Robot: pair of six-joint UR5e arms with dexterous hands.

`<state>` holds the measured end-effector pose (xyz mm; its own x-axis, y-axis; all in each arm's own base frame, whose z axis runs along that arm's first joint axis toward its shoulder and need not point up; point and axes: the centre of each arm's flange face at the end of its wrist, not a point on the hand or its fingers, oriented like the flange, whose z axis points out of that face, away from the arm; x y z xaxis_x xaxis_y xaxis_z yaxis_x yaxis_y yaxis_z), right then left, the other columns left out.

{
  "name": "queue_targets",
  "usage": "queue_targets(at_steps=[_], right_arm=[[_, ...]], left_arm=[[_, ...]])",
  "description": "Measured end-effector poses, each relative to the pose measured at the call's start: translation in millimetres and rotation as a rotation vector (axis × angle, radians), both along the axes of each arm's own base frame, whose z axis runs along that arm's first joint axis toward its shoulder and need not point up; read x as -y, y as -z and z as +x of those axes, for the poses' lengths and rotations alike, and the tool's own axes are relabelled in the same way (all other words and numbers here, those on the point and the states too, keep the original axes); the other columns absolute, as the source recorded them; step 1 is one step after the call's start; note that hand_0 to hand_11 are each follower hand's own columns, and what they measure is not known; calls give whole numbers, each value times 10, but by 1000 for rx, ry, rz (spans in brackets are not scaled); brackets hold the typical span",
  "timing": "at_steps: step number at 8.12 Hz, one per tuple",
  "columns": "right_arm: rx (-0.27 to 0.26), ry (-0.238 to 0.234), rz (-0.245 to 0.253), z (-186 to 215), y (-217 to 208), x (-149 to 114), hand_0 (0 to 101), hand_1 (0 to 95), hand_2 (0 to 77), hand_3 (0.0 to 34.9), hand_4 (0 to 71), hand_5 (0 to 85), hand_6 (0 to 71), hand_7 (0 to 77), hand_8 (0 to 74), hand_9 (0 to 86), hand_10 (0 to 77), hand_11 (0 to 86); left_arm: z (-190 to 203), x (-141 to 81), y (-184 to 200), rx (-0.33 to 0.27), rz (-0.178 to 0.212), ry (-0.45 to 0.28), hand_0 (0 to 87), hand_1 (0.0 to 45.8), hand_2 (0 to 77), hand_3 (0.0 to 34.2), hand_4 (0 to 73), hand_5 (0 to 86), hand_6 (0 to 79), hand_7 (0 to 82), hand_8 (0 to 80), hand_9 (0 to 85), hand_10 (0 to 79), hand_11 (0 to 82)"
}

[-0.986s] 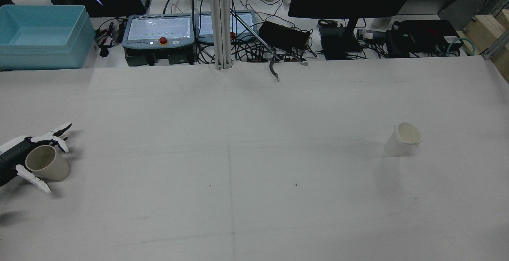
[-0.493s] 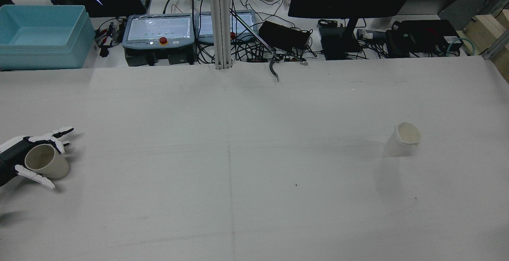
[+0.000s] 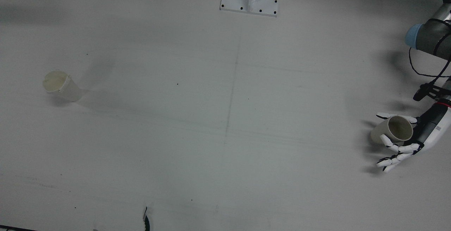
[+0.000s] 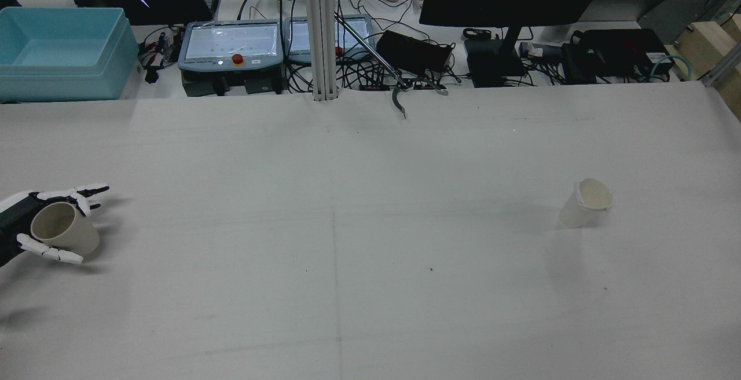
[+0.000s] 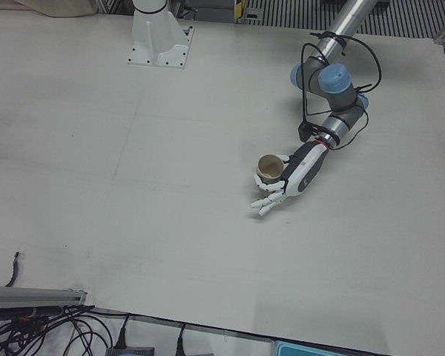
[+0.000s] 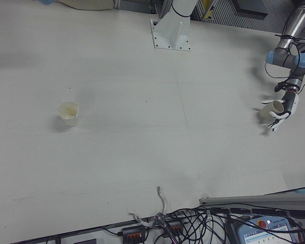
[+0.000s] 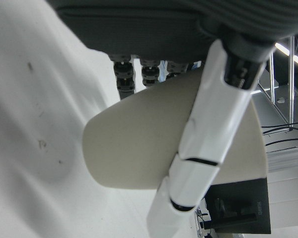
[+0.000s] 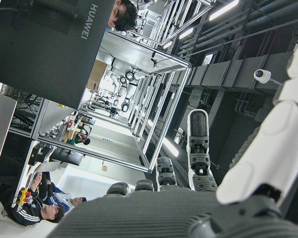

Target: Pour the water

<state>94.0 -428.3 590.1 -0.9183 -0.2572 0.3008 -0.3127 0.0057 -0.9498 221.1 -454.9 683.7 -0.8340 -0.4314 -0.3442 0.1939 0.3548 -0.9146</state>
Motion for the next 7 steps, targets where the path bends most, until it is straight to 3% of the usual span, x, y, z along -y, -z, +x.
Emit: queue_targets(at_steps=[1, 2, 3, 4, 5, 6, 7], right_arm=[[-15, 26, -5, -35, 29, 28, 415, 82, 109, 10, 180, 355, 60, 142, 5, 16, 5, 16], [-53, 52, -20, -75, 24, 30, 424, 76, 125, 10, 196, 355, 87, 153, 5, 16, 5, 11], [-113, 90, -29, -193, 28, 57, 425, 65, 109, 10, 164, 316, 49, 114, 5, 16, 5, 11], [-176, 141, -19, -428, 49, 118, 425, 65, 109, 10, 164, 316, 49, 114, 5, 16, 5, 11], [-239, 187, 7, -689, 45, 184, 425, 87, 98, 9, 82, 273, 27, 93, 5, 11, 5, 11], [-278, 215, 26, -925, -84, 241, 425, 87, 98, 9, 82, 273, 5, 65, 5, 11, 38, 82], [-280, 225, 53, -1193, -257, 262, 426, 87, 82, 9, 38, 245, 5, 55, 16, 11, 49, 82]], left_arm=[[-87, -44, 77, -11, -3, 3, 801, 305, 180, 0, 458, 415, 213, 131, 125, 82, 104, 191], [-187, -73, 153, -18, -1, 11, 802, 295, 196, 0, 458, 415, 213, 131, 125, 76, 114, 196], [-314, -89, 208, -23, 1, 26, 802, 295, 202, 0, 458, 415, 213, 136, 125, 65, 114, 196], [-414, -112, 211, -21, -2, 39, 803, 295, 202, 0, 458, 415, 213, 136, 125, 65, 114, 196], [-475, -138, 194, -18, -6, 44, 803, 295, 202, 0, 458, 415, 213, 136, 125, 65, 114, 196], [-498, -154, 173, -19, -12, 45, 802, 295, 202, 0, 464, 415, 213, 136, 125, 76, 114, 196], [-499, -156, 151, -19, -20, 43, 801, 295, 202, 0, 464, 415, 213, 136, 125, 76, 114, 196]])
